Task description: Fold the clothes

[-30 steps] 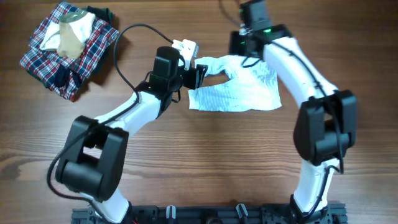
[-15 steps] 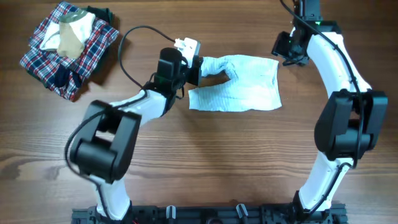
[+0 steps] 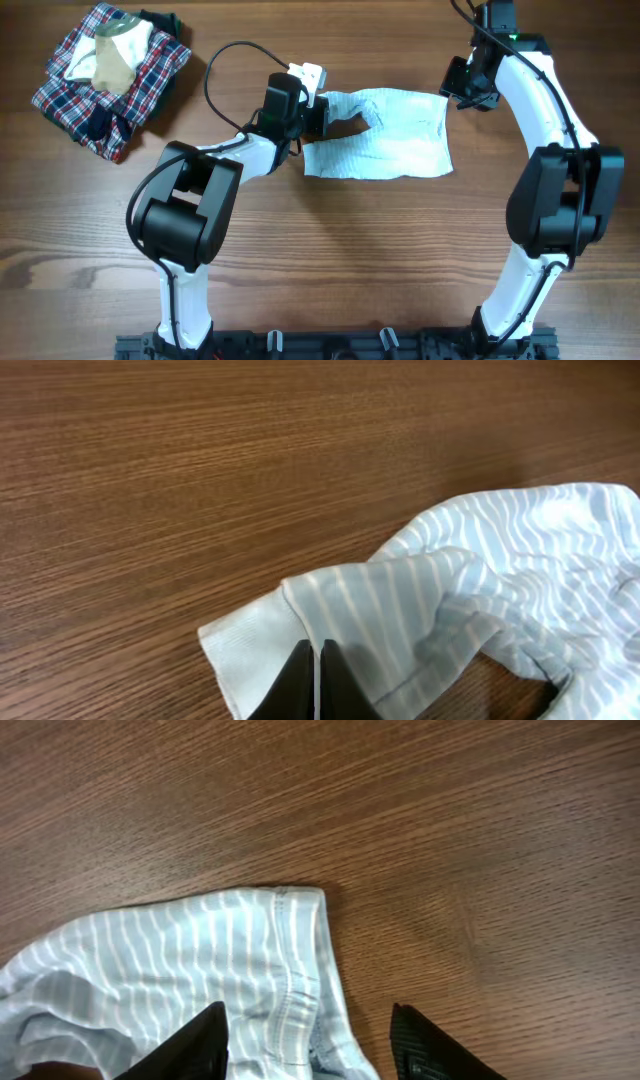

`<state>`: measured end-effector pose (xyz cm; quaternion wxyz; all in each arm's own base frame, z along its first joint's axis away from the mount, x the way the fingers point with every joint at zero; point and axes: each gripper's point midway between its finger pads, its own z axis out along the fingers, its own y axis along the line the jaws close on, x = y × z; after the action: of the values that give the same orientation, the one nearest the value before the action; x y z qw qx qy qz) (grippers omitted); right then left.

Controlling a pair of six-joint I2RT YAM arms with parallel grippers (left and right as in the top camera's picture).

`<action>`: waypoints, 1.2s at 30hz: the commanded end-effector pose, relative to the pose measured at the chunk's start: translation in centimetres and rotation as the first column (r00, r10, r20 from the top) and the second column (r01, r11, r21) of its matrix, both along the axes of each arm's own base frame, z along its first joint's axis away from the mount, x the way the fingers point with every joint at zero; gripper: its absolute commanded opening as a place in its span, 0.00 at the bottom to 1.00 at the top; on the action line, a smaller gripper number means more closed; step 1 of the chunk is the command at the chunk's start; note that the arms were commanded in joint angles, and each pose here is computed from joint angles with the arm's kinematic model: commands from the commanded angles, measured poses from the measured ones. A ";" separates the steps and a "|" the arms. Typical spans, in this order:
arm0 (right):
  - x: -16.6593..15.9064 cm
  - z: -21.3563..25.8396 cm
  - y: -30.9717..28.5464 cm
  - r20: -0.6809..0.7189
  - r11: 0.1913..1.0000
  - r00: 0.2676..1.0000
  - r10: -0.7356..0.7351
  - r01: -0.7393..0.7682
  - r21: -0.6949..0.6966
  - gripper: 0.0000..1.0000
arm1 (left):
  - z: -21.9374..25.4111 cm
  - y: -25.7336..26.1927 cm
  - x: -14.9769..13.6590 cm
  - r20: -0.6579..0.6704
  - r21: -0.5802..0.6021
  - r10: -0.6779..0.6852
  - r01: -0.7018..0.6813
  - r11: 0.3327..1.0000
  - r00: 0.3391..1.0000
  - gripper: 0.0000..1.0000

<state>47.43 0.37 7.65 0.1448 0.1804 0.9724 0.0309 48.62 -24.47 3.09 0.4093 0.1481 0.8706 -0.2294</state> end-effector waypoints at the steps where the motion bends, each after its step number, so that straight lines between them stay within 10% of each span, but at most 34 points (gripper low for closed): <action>1: -0.1 1.1 0.4 0.018 1.000 1.000 0.012 -0.013 0.018 0.50 | -1.3 -0.6 -0.2 -0.029 -0.008 -0.016 0.016 1.000 0.999 0.04; 28: -0.5 0.9 0.4 0.000 1.000 1.000 0.014 -0.014 0.017 0.48 | -4.5 7.1 2.1 -0.065 0.105 0.189 -0.182 0.978 0.980 0.08; 36: -0.5 0.9 0.4 0.001 1.000 1.000 0.015 -0.015 0.016 0.47 | 3.5 4.6 2.9 0.059 0.031 0.141 -0.143 0.989 0.988 0.04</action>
<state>46.81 0.58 7.47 0.1309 0.1797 0.9744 0.0344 51.01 -18.29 0.67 0.4010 0.0859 0.8964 -0.1680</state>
